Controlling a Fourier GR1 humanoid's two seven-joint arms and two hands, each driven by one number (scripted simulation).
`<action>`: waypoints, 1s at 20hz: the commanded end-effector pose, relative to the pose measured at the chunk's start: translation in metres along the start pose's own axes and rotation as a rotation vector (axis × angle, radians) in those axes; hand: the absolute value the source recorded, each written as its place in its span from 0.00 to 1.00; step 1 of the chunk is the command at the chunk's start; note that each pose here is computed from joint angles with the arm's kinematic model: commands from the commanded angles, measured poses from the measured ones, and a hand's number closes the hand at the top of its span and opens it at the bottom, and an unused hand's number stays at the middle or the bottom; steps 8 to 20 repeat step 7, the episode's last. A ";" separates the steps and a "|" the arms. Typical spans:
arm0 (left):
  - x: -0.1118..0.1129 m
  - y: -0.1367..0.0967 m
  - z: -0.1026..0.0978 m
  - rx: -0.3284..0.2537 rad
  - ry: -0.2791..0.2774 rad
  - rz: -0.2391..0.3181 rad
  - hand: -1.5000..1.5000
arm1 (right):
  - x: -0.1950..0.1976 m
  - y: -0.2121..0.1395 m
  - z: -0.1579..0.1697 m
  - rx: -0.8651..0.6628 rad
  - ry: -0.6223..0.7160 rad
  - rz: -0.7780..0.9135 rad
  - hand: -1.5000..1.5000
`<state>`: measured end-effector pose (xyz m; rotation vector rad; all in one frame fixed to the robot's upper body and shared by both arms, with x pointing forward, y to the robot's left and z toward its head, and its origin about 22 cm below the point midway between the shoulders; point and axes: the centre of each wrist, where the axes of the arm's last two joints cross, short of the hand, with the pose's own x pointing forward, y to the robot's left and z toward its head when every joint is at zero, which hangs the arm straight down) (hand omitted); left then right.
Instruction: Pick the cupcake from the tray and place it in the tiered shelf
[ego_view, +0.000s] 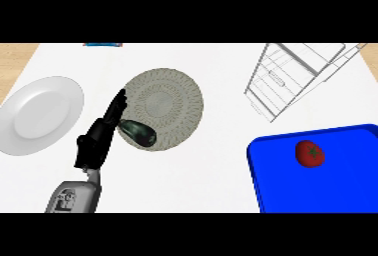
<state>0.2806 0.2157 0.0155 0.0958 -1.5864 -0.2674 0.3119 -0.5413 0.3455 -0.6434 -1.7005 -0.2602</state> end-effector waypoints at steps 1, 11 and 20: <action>-0.006 0.002 -0.004 -0.009 0.008 0.003 0.50 | -0.015 -0.055 0.018 0.034 0.014 0.072 0.00; 0.004 0.000 -0.008 0.002 -0.016 -0.005 0.50 | -0.026 -0.112 0.045 0.070 0.015 0.068 0.00; 0.004 0.000 -0.008 0.002 -0.016 -0.005 0.50 | -0.026 -0.112 0.045 0.070 0.015 0.068 0.00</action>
